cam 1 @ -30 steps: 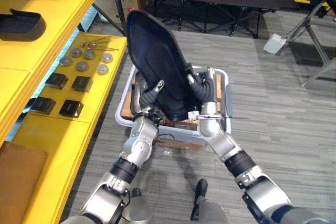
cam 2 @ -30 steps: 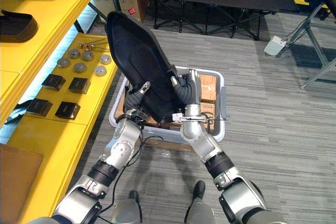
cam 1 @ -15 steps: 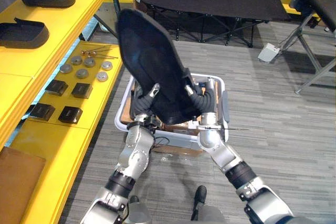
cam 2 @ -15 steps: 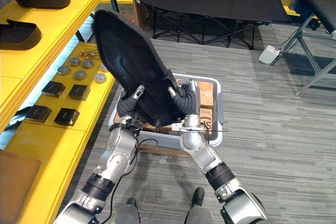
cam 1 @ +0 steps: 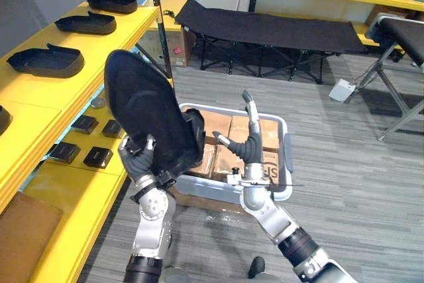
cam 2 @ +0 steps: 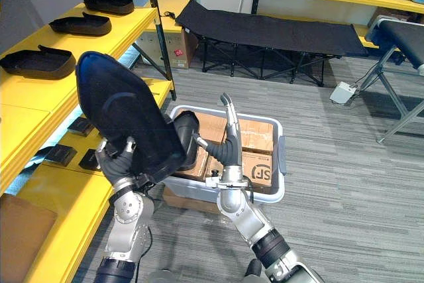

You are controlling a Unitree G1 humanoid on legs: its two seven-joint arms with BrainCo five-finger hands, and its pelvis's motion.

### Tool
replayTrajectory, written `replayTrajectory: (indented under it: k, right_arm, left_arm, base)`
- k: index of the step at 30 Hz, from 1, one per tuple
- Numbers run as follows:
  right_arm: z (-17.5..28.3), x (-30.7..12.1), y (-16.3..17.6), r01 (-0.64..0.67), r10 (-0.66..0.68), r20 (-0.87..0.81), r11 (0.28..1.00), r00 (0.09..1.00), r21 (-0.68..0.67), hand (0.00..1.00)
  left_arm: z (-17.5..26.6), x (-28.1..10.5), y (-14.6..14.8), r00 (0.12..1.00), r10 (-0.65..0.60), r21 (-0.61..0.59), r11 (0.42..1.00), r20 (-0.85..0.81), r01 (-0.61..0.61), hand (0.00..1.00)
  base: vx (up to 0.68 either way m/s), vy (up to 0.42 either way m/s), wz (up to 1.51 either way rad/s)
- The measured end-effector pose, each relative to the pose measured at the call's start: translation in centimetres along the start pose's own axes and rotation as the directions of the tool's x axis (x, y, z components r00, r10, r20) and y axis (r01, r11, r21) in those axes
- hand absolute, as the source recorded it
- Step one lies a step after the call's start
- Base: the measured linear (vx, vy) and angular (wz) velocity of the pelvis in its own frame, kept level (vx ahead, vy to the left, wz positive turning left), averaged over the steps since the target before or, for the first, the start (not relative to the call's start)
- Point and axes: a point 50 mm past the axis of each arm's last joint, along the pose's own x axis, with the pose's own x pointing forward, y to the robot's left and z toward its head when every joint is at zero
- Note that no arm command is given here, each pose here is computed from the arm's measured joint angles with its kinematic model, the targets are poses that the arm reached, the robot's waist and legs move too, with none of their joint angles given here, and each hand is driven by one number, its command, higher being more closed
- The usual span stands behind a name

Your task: Walk over and take plastic housings, then place them on the shelf

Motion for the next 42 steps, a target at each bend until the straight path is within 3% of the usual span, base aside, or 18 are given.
replayTrajectory:
  k: [4, 9, 15, 21, 30, 35, 42]
  right_arm:
    - [-0.2, -1.3, -1.6, 0.051, -0.046, -0.087, 0.997, 0.995, 0.061, 0.00]
    - [-1.2, -2.9, -4.9, 0.105, -0.069, -0.213, 0.981, 0.975, 0.164, 0.00]
    - [-3.3, -5.7, -8.1, 0.076, 0.039, -0.386, 0.958, 0.922, 0.277, 0.00]
    - [-3.6, -6.2, -7.8, -0.009, 0.162, -0.379, 0.927, 0.911, 0.376, 0.00]
    - [-3.7, -4.4, -3.4, -0.151, 0.320, -0.304, 0.870, 0.897, 0.469, 0.00]
    - [-4.0, -2.3, -2.2, -0.149, 0.307, -0.289, 0.875, 0.907, 0.461, 0.00]
    - [-4.6, -1.5, -3.3, -0.097, 0.249, -0.318, 0.899, 0.915, 0.427, 0.00]
  left_arm:
    - [0.5, 0.2, 2.1, 0.987, 0.126, 0.111, 0.984, 0.097, -0.136, 1.00]
    - [1.7, 0.4, 3.5, 0.959, 0.194, 0.151, 0.962, 0.207, -0.227, 1.00]
    - [2.4, -0.8, 5.3, 0.966, 0.140, 0.121, 0.978, 0.216, -0.169, 1.00]
    - [3.8, -1.7, 6.8, 0.969, 0.097, 0.045, 0.993, 0.228, -0.109, 1.00]
    - [6.8, -1.5, 11.1, 0.930, 0.180, 0.024, 0.980, 0.320, -0.198, 1.00]
    - [8.4, -2.5, 13.4, 0.911, 0.183, 0.009, 0.980, 0.369, -0.201, 1.00]
    - [8.5, -2.2, 13.6, 0.926, 0.116, -0.015, 0.993, 0.359, -0.119, 1.00]
  base:
    - [0.04, 0.014, -0.02]
    - [0.01, 0.023, -0.11]
    - [0.01, 0.020, -0.11]
    - [0.02, 0.017, 0.00]
    - [0.01, 0.007, 0.54]
    - [0.05, 0.026, 0.46]
    - [0.01, 0.047, 0.41]
